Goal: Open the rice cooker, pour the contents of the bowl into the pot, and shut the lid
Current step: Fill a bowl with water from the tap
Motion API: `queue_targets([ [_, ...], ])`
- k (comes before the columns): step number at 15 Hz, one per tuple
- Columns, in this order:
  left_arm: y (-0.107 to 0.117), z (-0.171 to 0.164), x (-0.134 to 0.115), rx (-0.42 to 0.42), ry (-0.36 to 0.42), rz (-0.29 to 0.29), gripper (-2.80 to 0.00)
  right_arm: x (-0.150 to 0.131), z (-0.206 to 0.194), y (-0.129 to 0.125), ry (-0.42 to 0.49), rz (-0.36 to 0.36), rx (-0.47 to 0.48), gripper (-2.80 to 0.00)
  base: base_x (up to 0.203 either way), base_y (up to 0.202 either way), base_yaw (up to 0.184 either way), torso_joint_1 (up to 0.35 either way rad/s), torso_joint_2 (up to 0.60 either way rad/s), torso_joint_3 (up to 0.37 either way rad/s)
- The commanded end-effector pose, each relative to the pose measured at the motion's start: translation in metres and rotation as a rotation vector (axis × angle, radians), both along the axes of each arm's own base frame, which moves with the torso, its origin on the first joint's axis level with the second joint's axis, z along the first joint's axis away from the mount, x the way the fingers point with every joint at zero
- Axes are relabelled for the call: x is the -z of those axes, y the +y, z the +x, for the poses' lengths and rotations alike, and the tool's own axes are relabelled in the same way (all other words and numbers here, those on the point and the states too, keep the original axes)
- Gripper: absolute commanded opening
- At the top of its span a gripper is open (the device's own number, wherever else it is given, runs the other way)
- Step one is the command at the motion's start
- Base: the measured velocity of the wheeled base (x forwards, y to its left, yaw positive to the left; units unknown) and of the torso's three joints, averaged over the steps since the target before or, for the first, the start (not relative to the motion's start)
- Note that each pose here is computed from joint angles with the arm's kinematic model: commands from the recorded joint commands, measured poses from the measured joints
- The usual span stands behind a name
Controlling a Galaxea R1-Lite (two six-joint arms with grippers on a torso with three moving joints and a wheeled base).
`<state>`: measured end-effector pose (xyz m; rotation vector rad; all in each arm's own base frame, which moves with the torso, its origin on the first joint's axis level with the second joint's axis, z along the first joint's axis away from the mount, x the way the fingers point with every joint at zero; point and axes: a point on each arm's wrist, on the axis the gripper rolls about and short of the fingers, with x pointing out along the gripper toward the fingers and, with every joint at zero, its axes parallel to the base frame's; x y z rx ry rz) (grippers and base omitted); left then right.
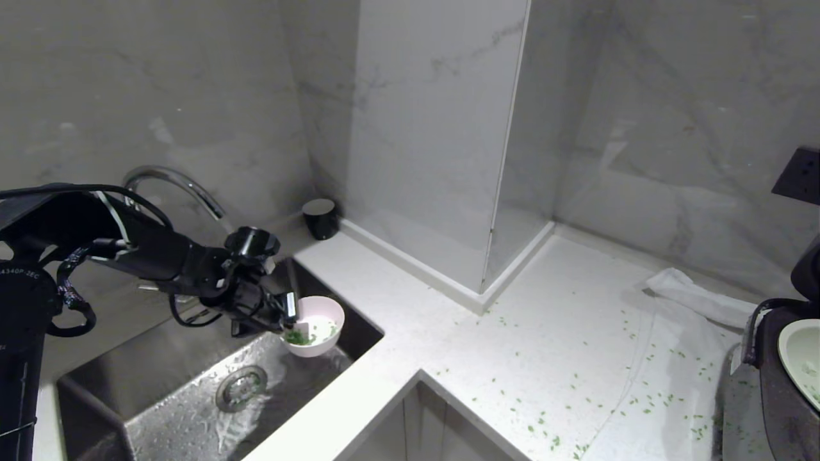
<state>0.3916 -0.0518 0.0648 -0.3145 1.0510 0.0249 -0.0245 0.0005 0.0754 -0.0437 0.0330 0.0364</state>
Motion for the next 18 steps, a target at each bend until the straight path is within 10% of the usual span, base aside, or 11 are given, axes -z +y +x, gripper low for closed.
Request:
queue_targets([
  [1, 0.024, 0.002, 0.000, -0.063, 0.000, -0.002, -2.80, 0.000, 0.000, 0.000, 0.000, 0.000, -0.001, -2.80, 0.000, 0.000, 0.000, 0.000, 0.00, 0.000],
  [18, 0.100, 0.026, 0.010, -0.252, -0.026, 0.001, -2.80, 0.000, 0.000, 0.000, 0.000, 0.000, -0.001, -2.80, 0.000, 0.000, 0.000, 0.000, 0.00, 0.000],
])
